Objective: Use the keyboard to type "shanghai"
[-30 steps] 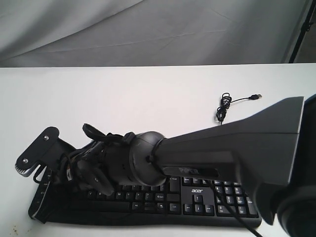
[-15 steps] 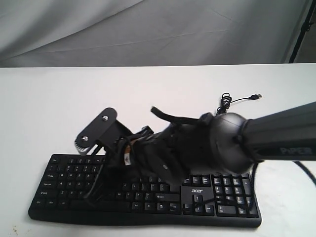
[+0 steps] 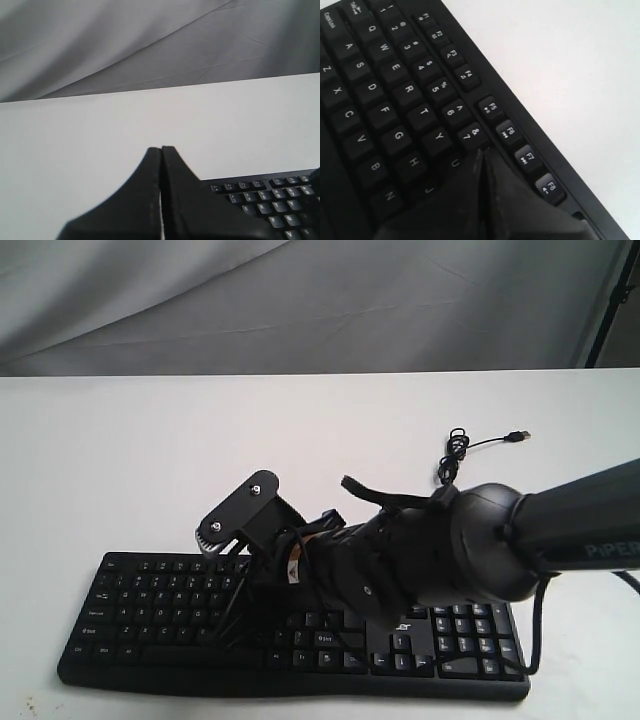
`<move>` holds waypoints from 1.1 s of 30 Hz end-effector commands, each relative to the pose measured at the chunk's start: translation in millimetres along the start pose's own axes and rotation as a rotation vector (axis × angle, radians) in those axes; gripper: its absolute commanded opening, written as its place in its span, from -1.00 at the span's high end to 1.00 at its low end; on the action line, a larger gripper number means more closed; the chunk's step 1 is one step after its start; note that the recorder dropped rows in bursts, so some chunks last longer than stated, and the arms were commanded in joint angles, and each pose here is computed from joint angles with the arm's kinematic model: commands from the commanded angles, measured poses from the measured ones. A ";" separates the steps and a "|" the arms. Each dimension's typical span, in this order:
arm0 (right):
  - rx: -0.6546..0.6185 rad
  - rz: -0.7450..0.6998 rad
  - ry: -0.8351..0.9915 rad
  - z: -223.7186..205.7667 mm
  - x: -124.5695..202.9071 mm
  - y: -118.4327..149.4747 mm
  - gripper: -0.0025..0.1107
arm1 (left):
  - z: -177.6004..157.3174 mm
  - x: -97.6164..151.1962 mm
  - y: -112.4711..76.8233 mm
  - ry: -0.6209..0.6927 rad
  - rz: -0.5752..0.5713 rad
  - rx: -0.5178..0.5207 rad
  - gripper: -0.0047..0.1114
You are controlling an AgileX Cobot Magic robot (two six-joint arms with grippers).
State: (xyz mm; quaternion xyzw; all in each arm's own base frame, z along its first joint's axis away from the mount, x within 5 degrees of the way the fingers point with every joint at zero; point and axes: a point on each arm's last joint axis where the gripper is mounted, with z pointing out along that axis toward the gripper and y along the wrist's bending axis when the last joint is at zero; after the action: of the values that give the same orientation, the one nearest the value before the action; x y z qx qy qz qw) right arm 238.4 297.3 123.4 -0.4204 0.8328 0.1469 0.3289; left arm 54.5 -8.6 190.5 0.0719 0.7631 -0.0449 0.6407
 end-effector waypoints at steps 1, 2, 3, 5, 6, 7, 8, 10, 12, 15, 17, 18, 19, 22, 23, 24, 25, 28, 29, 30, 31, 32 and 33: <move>0.008 0.015 0.007 0.3 2.1 -4.8 0.96 | 0.1 1.0 -0.2 -0.002 -0.001 0.003 0.92; 0.008 0.015 0.009 0.3 2.3 -4.7 0.96 | 0.1 1.0 -0.2 -0.002 -0.001 0.003 0.92; 0.008 0.015 0.011 0.3 2.5 -4.7 0.96 | 0.1 1.0 -0.2 -0.002 -0.001 0.003 0.92; 0.008 0.015 0.011 0.3 2.5 -4.7 0.96 | 0.1 1.0 -0.2 -0.002 -0.001 0.003 0.92; 0.007 0.015 0.013 0.3 2.7 -4.6 0.96 | 0.1 1.0 -0.2 -0.002 -0.001 0.003 0.92; 0.007 0.015 0.016 0.3 3.0 -4.6 0.96 | 0.1 1.0 -0.2 -0.002 -0.001 0.003 0.92; 0.006 0.015 0.019 0.3 3.2 -4.5 0.96 | 0.1 1.0 -0.2 -0.002 -0.001 0.003 0.92; 0.004 0.013 0.024 0.3 3.7 -3.7 0.96 | 0.1 1.0 -0.2 -0.002 -0.001 0.003 0.92; 0.003 0.013 0.030 0.4 4.3 -3.6 0.96 | 0.1 1.0 -0.2 -0.002 -0.001 0.003 0.92; 0.003 0.015 0.036 0.5 6.5 -3.5 0.96 | 0.1 1.0 -0.2 -0.002 -0.001 0.003 0.92; 0.003 0.018 0.042 1.7 9.5 -3.5 0.96 | 0.1 1.0 -0.2 -0.002 -0.001 0.003 0.92; 0.003 0.018 0.049 3.5 11.2 -3.4 0.96 | 0.1 1.0 -0.2 -0.002 -0.001 0.003 0.92; 0.005 0.018 0.046 5.3 12.0 -3.5 0.96 | 0.1 1.0 -0.2 -0.002 -0.001 0.003 0.92; 0.007 0.020 0.047 10.2 15.3 -3.6 0.96 | 0.1 1.0 -0.2 -0.002 -0.001 0.003 0.92; 0.007 0.020 0.055 12.7 17.6 -3.5 0.96 | 0.1 1.0 -0.2 -0.002 -0.001 0.003 0.92; 0.008 0.020 0.051 12.7 17.3 -3.5 0.96 | 0.1 1.0 -0.2 -0.002 -0.001 0.003 0.92; 0.008 0.020 0.055 13.5 18.2 -3.5 0.96 | 0.1 1.0 -0.2 -0.002 -0.001 0.003 0.92; 0.008 0.020 0.055 13.5 18.2 -3.5 0.96 | 0.1 1.0 -0.2 -0.002 -0.001 0.003 0.92; 0.007 0.020 0.056 13.5 18.3 -3.5 0.96 | 0.1 1.0 -0.2 -0.002 -0.001 0.003 0.92; 0.007 0.020 0.056 13.5 18.3 -3.5 0.96 | 0.1 1.0 -0.2 -0.002 -0.001 0.003 0.92; 0.007 0.020 0.058 13.4 18.4 -3.4 0.96 | 0.1 1.0 -0.2 -0.002 -0.001 0.003 0.92; 0.007 0.020 0.060 13.4 18.6 -3.4 0.96 | 0.1 1.0 -0.2 -0.002 -0.001 0.003 0.92; 0.007 0.020 0.057 12.7 17.9 -3.4 0.96 | 0.1 1.0 -0.2 -0.002 -0.001 0.003 0.92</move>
State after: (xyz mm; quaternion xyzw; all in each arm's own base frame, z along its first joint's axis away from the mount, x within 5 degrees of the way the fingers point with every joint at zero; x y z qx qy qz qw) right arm 239.8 294.5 108.7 -0.4150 0.8385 0.1418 0.3234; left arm 54.5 -8.6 190.5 0.0719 0.7631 -0.0449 0.6407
